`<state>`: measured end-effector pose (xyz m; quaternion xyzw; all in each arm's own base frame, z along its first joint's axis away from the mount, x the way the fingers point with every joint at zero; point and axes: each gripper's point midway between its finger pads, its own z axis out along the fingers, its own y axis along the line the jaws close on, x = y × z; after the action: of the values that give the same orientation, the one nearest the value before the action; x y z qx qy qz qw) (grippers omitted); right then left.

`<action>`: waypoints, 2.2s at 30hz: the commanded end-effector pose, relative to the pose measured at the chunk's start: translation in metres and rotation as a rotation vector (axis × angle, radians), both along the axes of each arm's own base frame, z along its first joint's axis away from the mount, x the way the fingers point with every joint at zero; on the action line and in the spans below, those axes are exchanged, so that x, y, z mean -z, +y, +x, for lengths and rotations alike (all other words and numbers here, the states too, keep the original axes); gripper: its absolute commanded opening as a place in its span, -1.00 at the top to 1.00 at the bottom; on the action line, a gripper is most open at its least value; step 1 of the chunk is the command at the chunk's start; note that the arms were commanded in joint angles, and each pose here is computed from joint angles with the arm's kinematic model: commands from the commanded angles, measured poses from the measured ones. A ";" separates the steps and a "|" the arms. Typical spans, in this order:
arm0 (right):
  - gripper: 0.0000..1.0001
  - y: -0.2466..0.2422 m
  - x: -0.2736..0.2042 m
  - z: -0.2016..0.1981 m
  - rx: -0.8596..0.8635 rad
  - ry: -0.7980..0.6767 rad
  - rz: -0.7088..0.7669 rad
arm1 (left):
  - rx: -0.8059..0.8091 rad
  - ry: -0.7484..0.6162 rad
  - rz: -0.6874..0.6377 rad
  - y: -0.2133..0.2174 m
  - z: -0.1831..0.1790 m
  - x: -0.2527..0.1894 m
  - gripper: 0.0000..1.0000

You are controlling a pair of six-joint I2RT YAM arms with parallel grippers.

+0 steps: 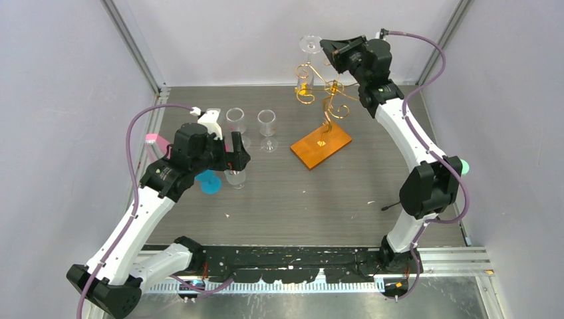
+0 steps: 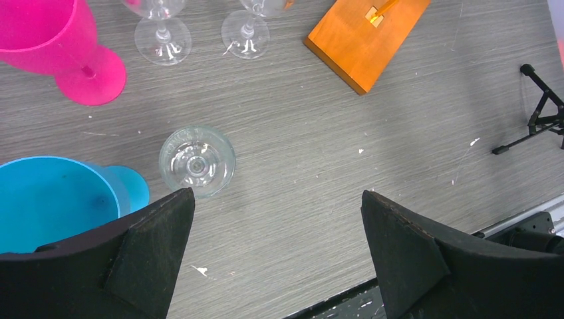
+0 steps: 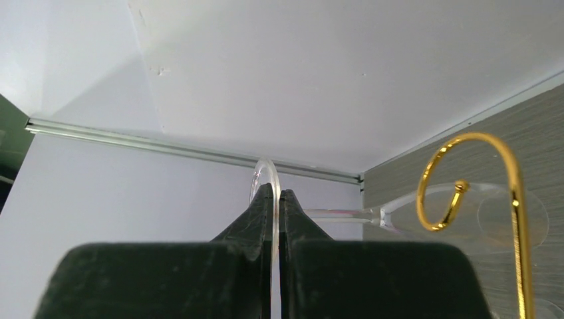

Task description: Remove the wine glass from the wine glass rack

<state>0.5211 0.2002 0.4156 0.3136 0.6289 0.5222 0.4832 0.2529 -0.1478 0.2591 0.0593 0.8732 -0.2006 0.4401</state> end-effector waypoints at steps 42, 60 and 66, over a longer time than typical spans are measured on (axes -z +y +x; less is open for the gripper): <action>0.99 0.131 -0.091 -0.236 -0.726 -0.027 0.281 | 0.321 -0.642 -0.151 -0.031 -0.022 -0.178 -0.97; 0.99 0.140 -0.089 -0.272 -0.824 0.013 0.325 | 0.472 -0.758 -0.229 -0.068 -0.005 -0.190 -0.44; 0.99 0.142 -0.087 -0.274 -0.833 0.023 0.327 | 0.528 -0.754 -0.245 -0.077 -0.007 -0.189 -0.11</action>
<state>0.2716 0.3517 0.4671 0.1470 0.6506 0.7268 0.1643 0.2557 -0.2190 0.4226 0.2712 0.6243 -0.3545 0.6411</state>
